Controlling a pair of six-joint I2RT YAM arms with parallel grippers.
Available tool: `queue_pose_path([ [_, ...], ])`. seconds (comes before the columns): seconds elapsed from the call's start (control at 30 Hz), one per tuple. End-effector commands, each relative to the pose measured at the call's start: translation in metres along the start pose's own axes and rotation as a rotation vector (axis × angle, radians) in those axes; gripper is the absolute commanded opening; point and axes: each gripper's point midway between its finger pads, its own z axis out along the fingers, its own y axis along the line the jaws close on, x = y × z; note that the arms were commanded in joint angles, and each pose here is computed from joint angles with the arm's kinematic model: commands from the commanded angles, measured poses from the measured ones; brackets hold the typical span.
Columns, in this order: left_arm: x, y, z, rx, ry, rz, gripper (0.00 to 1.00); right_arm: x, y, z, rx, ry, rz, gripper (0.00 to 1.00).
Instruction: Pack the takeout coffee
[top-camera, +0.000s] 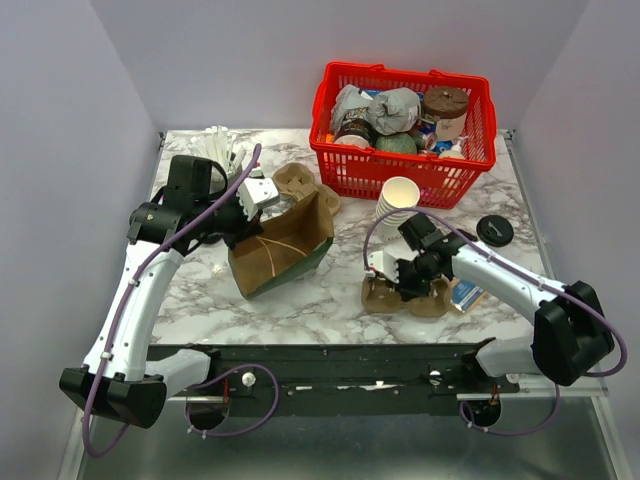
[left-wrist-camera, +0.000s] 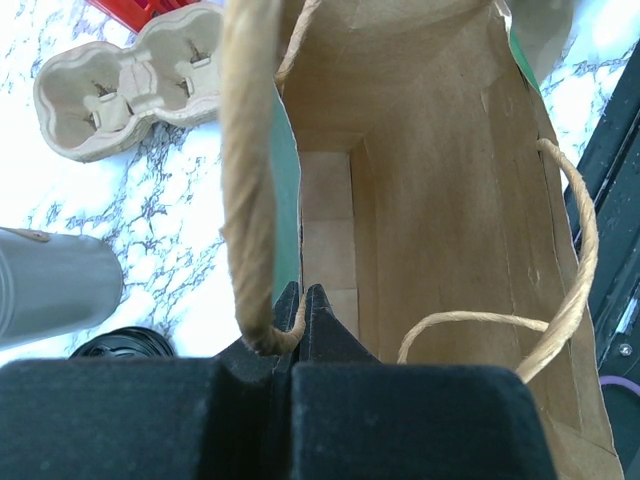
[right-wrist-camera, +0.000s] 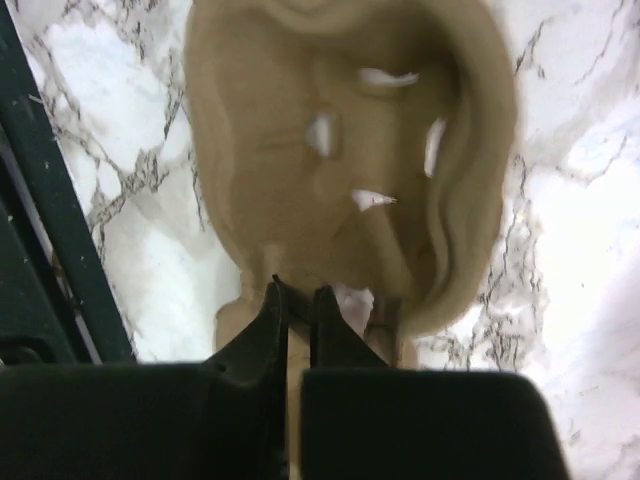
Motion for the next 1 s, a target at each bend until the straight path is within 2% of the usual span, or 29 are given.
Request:
queue_pose_path([
  [0.0, -0.006, -0.01, -0.003, 0.038, -0.03, 0.024, 0.0, -0.037, -0.003, -0.038, 0.004, -0.086, 0.0, 0.01],
  [0.2, -0.01, -0.012, -0.011, 0.04, -0.029, 0.084, 0.0, -0.107, 0.006, -0.104, -0.039, -0.322, -0.008, 0.01],
  [0.3, -0.007, -0.014, -0.011, 0.049, -0.022, 0.094, 0.0, -0.118, 0.02, -0.112, -0.126, -0.356, 0.032, 0.01],
  [0.4, -0.006, -0.015, -0.011, 0.048, -0.025, 0.097, 0.0, -0.119, 0.033, -0.111, -0.24, -0.342, 0.035, 0.01],
  [0.57, 0.001, -0.021, -0.011, 0.071, -0.003, 0.082, 0.0, -0.106, 0.049, -0.104, -0.307, -0.323, -0.032, 0.01],
  [0.7, 0.008, -0.024, -0.012, 0.08, 0.024, 0.074, 0.0, -0.084, 0.06, -0.094, -0.405, -0.221, -0.036, 0.01],
  [0.77, 0.009, -0.025, -0.012, 0.074, 0.027, 0.073, 0.0, -0.087, 0.057, -0.094, -0.429, -0.215, -0.032, 0.01],
  [0.87, 0.009, -0.028, -0.015, 0.078, 0.028, 0.068, 0.0, -0.116, 0.05, -0.12, -0.399, -0.313, -0.074, 0.01],
  [0.97, 0.008, -0.033, -0.017, 0.097, 0.018, 0.071, 0.0, -0.163, 0.038, -0.164, -0.316, -0.466, -0.105, 0.01],
])
